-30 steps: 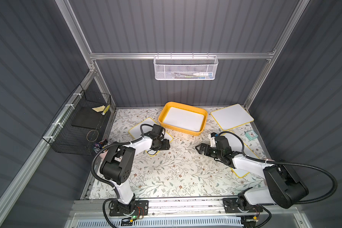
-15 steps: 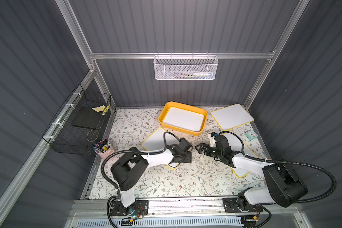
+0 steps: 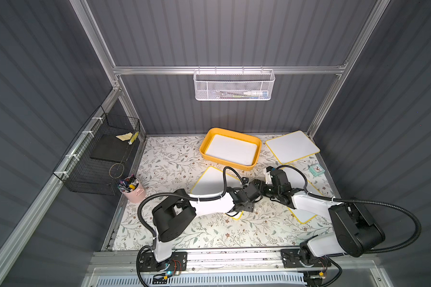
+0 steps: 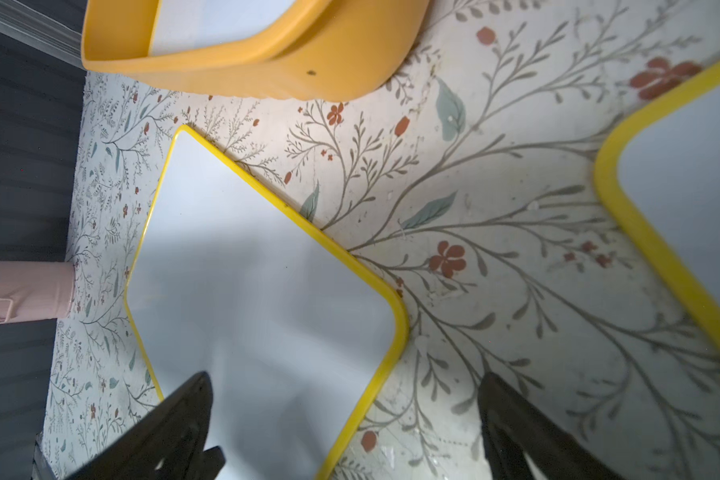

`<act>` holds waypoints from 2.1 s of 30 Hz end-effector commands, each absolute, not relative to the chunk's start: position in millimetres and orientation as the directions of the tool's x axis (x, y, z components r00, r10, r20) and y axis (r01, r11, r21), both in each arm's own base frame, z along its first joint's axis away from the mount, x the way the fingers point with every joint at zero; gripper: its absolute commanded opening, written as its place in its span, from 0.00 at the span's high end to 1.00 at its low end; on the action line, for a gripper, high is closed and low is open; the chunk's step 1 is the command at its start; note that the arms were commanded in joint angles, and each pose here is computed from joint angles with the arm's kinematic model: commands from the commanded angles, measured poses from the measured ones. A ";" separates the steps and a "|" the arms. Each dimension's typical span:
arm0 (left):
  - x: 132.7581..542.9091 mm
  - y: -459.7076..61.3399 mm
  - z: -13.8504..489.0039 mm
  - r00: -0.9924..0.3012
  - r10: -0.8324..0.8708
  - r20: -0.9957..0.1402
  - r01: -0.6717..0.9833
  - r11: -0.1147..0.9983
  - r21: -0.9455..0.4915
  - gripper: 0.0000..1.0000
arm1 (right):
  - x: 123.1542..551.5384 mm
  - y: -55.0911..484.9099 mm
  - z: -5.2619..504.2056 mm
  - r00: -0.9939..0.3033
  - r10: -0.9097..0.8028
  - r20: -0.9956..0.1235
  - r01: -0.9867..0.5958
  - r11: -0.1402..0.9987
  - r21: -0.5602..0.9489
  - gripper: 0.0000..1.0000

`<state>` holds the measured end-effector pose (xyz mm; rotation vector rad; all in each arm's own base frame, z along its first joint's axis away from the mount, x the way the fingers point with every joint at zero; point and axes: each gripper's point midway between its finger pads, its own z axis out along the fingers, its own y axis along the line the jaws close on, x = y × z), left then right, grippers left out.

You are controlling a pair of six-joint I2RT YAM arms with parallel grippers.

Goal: Put the whiteboard into the storage box
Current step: Move the whiteboard to the center of the board, then pick up the whiteboard at the center of the board.

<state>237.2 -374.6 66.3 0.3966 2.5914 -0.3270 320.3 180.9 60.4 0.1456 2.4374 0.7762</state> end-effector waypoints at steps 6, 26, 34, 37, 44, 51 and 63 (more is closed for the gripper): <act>250.4 -303.8 90.0 -0.856 0.057 -0.514 0.185 0.962 -0.201 0.26 | 326.2 183.3 70.0 -0.822 0.256 -0.509 -0.099 0.816 0.569 0.01; 212.9 -162.6 62.4 -0.879 -0.313 -0.359 -0.207 0.930 -0.304 0.18 | 337.9 219.6 29.9 -0.933 0.031 -0.359 -0.190 0.805 0.562 0.01; 216.9 -170.3 31.2 -0.905 -0.341 -0.256 -0.236 0.900 -0.366 0.18 | 327.4 228.6 24.1 -0.940 0.015 -0.340 -0.197 0.791 0.579 0.01; 216.6 -167.9 20.4 -0.905 -0.365 -0.218 -0.263 0.884 -0.386 0.18 | 314.5 232.4 18.7 -0.952 -0.001 -0.307 -0.186 0.798 0.574 0.01; 222.9 -161.4 8.9 -0.894 -0.412 -0.178 -0.303 0.846 -0.439 0.18 | 257.1 250.2 17.8 -0.971 -0.030 -0.236 -0.169 0.785 0.596 0.01; 234.2 -155.3 8.6 -0.898 -0.410 -0.159 -0.304 0.840 -0.448 0.18 | 202.7 294.7 35.0 -0.979 -0.079 -0.187 -0.185 0.723 0.666 0.01; 237.8 -138.2 14.6 -0.905 -0.398 -0.149 -0.298 0.844 -0.445 0.18 | 239.2 286.0 60.3 -0.936 -0.084 -0.341 -0.262 0.814 0.518 0.01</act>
